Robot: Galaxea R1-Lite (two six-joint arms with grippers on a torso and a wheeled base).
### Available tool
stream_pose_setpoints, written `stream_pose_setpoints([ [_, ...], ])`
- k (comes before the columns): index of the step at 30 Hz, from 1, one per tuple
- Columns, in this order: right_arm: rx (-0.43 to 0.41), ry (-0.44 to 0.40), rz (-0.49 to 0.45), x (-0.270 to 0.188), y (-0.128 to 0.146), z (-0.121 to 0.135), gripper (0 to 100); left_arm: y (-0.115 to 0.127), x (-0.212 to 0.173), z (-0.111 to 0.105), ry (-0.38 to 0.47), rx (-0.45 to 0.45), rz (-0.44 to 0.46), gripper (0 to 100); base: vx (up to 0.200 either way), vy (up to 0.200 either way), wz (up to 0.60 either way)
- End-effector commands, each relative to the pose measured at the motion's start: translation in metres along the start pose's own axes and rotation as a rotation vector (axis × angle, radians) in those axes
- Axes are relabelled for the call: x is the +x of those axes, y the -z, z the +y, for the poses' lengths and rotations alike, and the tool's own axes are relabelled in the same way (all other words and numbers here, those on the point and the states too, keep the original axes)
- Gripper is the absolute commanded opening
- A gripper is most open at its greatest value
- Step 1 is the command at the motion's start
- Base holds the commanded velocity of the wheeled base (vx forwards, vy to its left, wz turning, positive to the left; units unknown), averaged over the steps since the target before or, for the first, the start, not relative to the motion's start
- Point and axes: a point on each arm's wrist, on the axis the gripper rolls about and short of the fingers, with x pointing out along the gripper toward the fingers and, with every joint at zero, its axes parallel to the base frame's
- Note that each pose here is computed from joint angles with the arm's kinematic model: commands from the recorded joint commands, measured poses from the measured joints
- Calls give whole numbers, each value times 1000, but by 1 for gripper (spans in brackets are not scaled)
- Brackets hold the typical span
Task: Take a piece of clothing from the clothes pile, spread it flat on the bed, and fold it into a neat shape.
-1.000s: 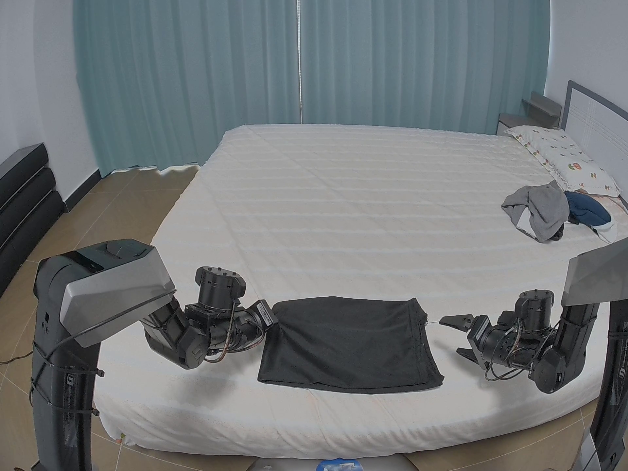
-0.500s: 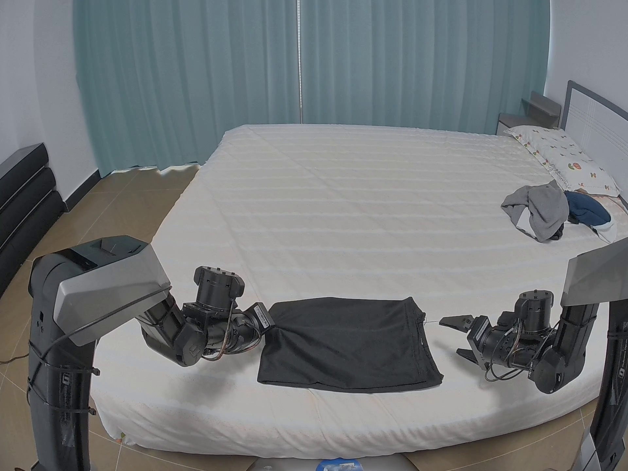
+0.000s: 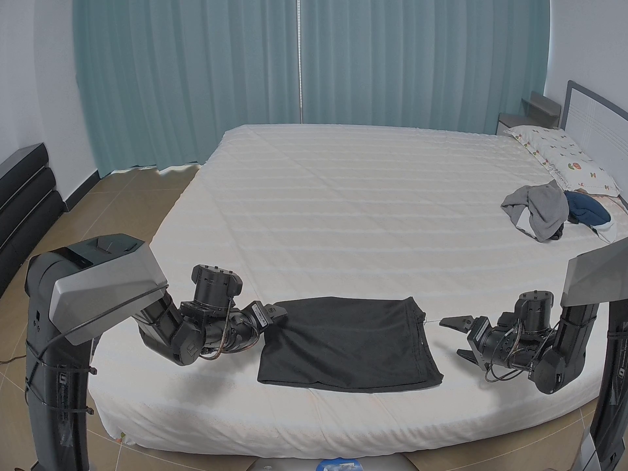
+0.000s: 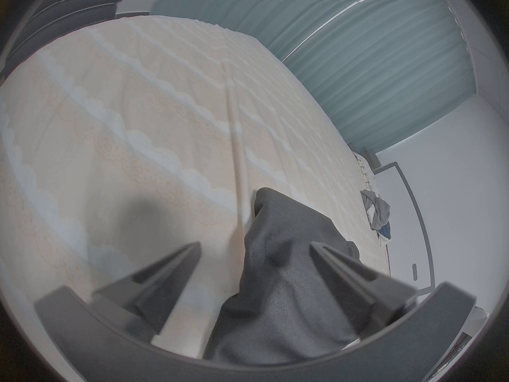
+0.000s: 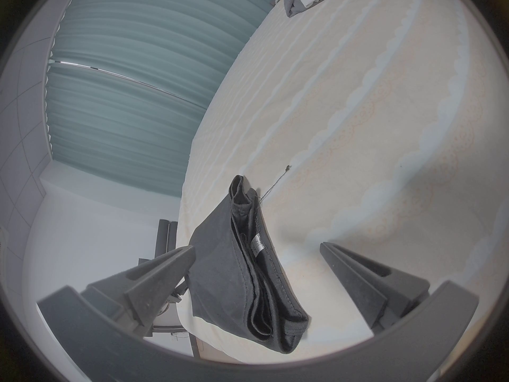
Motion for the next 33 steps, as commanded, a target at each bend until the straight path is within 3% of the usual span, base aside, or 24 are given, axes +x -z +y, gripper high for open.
stream_pose_setpoints([
  [1, 3, -1, -6, -4, -1, 1, 100, -5, -20, -2, -8, -14, -30, 100, 0, 0, 0],
  [8, -34, -42, -15, -18, 7, 11, 100, -9, -73, 6, -32, -46, -70, 100, 0, 0, 0],
  [13, -59, -68, -9, -30, 13, 24, 100, -10, -118, 4, -52, -43, -180, 100, 0, 0, 0],
  [16, -79, -100, -34, -51, 13, 37, 100, -10, -163, -1, -69, -25, -321, 100, 0, 0, 0],
  [21, -115, -126, -66, -87, 18, 46, 100, 0, -215, -6, -26, 38, -414, 100, 0, 0, 0],
  [24, -181, -146, -99, -113, 23, 51, 100, 4, -244, -11, 15, 47, -492, 100, 0, 0, 0],
  [25, -246, -151, -157, -130, 26, 55, 100, 7, -262, -13, 32, 46, -549, 100, 0, 0, 0],
  [28, -296, -108, -237, -143, 26, 59, 100, 12, -280, -13, 27, 74, -605, 100, 0, 0, 0],
  [30, -386, -53, -328, -162, 27, 64, 100, 22, -301, -8, 2, 134, -664, 100, 0, 0, 0],
  [33, -508, -75, -413, -187, 31, 73, 100, 31, -326, -7, 10, 186, -739, 100, 0, 0, 0],
])
